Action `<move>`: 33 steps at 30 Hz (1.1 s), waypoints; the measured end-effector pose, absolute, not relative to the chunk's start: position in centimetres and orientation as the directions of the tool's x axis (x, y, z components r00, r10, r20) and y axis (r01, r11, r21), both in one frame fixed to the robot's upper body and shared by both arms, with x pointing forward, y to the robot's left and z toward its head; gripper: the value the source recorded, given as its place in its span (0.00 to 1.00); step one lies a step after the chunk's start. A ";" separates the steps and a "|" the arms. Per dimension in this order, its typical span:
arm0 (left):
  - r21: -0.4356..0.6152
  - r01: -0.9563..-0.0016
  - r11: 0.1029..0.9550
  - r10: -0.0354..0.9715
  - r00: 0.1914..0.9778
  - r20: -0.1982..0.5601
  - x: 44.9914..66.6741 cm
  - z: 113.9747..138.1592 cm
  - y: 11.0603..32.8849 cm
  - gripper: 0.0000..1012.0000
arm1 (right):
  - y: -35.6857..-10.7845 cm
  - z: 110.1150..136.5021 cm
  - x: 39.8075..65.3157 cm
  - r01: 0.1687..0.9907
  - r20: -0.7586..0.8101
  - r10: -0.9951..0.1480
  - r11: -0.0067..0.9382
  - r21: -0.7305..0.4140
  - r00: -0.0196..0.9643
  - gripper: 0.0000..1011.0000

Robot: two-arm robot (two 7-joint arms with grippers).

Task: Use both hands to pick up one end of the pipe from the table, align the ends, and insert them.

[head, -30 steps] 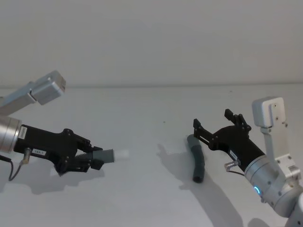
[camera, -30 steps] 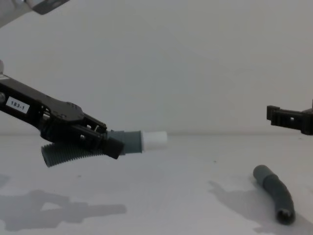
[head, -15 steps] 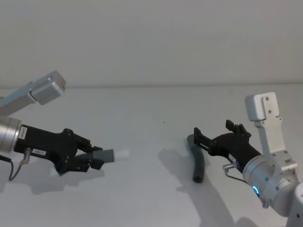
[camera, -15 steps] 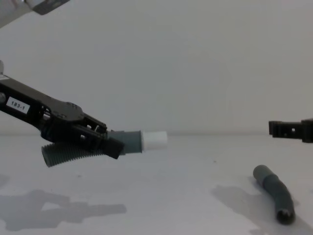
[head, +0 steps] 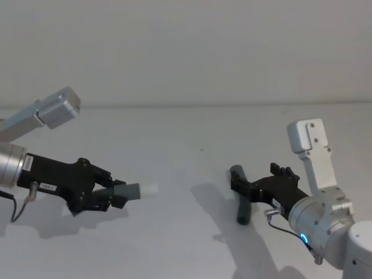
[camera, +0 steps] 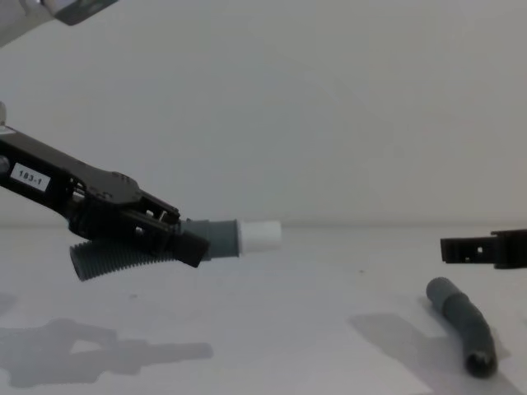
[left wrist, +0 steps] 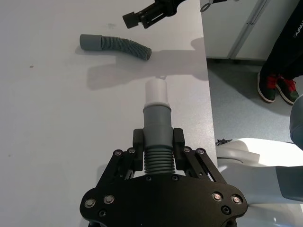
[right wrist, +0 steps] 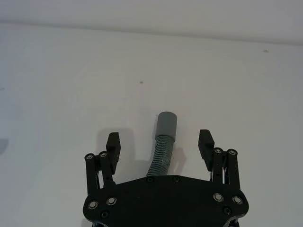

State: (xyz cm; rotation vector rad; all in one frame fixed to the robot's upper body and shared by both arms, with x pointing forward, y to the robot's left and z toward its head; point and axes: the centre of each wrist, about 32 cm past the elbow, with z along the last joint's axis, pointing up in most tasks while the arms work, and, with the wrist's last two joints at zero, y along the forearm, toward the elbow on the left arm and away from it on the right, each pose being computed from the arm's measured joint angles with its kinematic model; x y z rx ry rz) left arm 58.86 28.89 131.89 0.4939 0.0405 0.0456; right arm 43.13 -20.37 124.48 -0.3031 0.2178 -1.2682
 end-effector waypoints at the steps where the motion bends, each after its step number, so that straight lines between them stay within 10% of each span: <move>1: 0.475 -0.034 0.880 0.053 0.998 -0.028 58.9 131.9 28.9 0.32 | -20.3 124.5 43.2 0.899 0.006 -0.958 0.267 -0.346 0.286 0.99; 33: 0.475 -0.034 0.879 0.053 0.998 -0.028 58.9 131.9 28.9 0.32 | -20.8 124.1 45.7 0.830 0.014 -0.934 0.310 -0.464 0.357 0.99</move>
